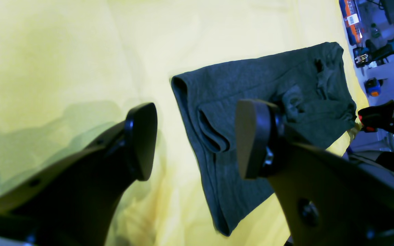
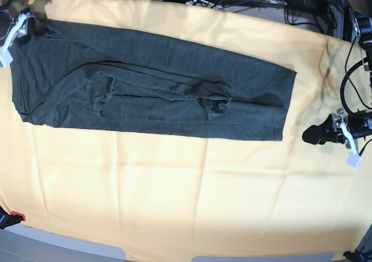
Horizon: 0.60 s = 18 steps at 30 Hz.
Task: Fold the T-shirt properly
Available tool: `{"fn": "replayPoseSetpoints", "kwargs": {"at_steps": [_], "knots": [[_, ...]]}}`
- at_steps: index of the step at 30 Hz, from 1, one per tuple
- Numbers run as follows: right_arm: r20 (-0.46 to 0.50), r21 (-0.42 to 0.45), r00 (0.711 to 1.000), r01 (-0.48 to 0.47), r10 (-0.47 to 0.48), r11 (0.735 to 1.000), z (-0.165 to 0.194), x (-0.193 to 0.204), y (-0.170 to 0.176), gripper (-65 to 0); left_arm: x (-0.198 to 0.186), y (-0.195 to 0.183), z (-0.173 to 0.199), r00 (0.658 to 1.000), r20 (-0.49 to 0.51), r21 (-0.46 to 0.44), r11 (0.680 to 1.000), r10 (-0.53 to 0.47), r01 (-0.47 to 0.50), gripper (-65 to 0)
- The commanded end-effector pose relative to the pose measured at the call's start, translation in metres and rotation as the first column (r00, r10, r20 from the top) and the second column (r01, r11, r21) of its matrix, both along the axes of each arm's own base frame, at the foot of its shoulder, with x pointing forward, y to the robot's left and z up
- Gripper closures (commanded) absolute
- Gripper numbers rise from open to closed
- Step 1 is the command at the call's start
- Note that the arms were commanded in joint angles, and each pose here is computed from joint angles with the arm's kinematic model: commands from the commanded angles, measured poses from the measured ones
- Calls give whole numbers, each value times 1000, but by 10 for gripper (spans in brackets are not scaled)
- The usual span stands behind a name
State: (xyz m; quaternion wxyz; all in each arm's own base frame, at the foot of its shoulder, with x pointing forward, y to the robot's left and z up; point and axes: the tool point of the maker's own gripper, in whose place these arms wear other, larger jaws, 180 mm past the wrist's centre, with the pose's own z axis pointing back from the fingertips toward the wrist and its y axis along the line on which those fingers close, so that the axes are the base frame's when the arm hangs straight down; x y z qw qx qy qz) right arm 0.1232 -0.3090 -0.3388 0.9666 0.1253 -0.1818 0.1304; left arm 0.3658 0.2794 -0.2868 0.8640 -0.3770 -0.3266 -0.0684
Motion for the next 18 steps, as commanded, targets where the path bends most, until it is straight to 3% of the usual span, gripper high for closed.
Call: {"fn": "replayPoseSetpoints", "kwargs": {"at_steps": [1,12,18], "knots": [[28,-12,999,-15,15,1000,8,7,-2,-343,10,7,23,998,67,-2,1000,10,-10,-375],[33,56,999,-44,42,997,6,8,15,-347,10,7,23,998,68,-3,1000,11,-11,-375],[-59,-35,991,-120,118,992,-23,-2,22,-347,10,7,23,998,68,-2,1000,11,-11,-375]]}}
